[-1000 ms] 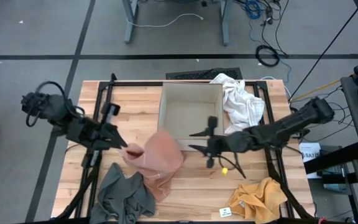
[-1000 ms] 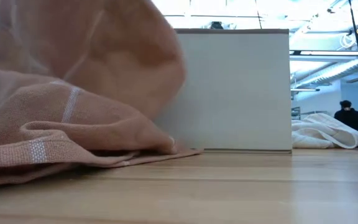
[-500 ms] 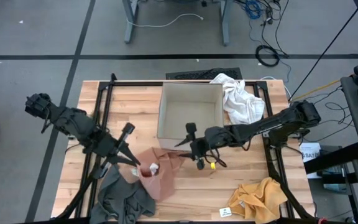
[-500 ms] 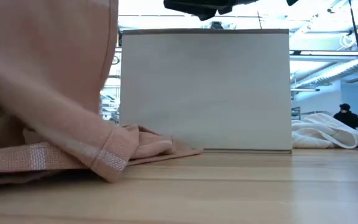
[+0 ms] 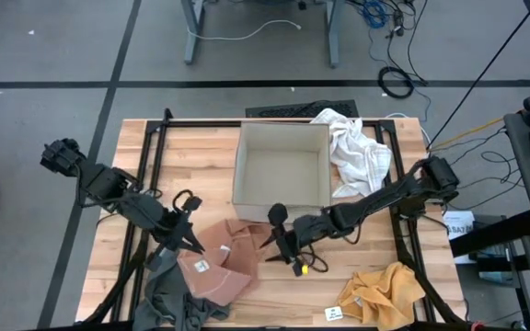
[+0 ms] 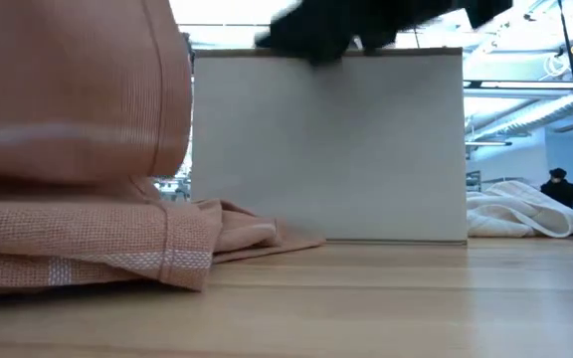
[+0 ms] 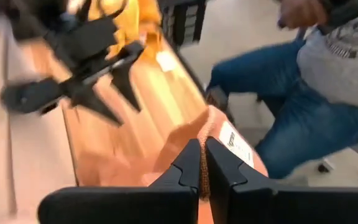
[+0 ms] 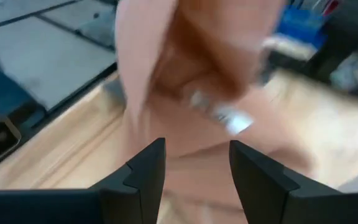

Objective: Fold towel
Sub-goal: Fold the brown towel

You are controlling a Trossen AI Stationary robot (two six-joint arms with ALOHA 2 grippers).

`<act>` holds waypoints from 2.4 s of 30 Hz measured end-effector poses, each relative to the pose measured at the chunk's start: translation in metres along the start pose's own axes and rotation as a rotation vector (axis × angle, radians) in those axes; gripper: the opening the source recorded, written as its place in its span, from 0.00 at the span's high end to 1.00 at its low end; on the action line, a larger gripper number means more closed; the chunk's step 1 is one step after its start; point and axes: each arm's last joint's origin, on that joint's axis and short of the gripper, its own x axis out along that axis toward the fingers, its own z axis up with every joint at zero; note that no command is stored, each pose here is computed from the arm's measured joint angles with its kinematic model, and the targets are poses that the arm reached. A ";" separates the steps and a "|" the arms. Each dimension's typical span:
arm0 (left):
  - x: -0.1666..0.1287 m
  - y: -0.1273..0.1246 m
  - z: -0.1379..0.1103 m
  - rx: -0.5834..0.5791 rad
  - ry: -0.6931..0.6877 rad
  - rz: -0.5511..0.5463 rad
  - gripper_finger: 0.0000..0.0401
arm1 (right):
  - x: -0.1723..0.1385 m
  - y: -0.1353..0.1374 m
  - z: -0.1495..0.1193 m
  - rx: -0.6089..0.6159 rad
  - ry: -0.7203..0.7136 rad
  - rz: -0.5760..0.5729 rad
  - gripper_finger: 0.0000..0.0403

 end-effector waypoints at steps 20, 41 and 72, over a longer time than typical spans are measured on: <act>-0.001 0.004 -0.013 -0.109 0.122 0.098 0.98 | 0.041 0.012 -0.028 0.023 -0.105 0.095 0.59; -0.001 0.005 -0.012 -0.077 0.112 0.119 0.98 | -0.029 0.063 0.042 0.052 -0.238 0.512 0.59; 0.000 0.004 -0.006 -0.027 0.056 0.112 0.98 | -0.036 0.139 0.046 0.120 -0.281 0.524 0.59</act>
